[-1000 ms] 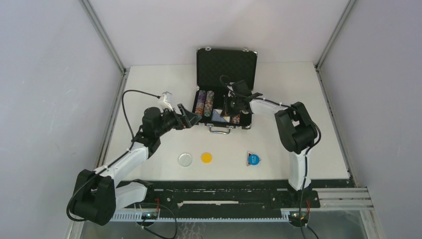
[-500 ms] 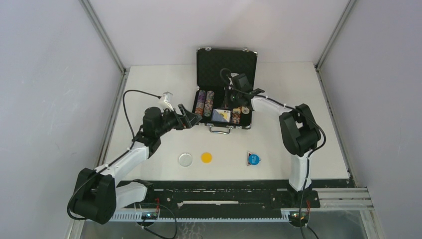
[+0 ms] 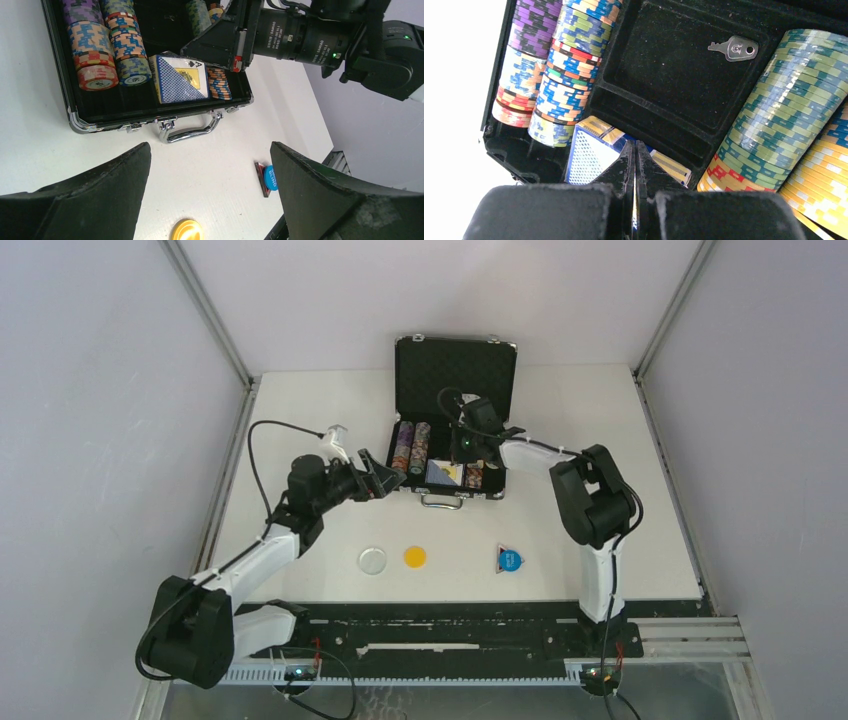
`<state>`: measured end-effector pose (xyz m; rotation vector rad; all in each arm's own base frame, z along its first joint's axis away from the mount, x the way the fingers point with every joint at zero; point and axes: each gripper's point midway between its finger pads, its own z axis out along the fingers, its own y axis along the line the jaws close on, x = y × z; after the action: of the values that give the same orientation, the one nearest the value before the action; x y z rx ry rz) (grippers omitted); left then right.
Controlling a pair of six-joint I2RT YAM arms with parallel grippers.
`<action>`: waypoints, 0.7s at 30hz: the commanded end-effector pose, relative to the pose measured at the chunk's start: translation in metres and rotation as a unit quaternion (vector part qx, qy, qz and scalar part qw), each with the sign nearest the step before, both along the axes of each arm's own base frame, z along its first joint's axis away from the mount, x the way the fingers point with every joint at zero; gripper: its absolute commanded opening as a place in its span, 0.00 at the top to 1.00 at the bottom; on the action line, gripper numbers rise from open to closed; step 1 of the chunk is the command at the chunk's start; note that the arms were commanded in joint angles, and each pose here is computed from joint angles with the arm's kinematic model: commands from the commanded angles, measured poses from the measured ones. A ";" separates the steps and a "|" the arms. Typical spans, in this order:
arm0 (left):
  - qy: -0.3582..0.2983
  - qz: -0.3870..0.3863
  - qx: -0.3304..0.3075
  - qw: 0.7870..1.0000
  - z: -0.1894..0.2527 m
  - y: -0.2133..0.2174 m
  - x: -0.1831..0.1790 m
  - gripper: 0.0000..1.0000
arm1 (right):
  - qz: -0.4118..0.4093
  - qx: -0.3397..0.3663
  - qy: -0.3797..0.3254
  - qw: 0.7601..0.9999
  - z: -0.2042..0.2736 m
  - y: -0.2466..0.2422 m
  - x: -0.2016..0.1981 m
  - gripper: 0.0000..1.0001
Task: Pack up texas hold em set
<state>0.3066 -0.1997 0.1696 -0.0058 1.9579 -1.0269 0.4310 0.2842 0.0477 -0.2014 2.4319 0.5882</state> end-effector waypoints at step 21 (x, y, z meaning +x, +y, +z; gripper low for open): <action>-0.021 -0.017 -0.014 1.000 0.012 -0.006 0.004 0.07 | 0.016 0.023 -0.067 0.997 0.096 0.004 0.011 1.00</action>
<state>0.3054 -0.2025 0.1666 0.0039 1.9690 -1.0453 0.4159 0.2951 0.0864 -0.2634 2.4377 0.6391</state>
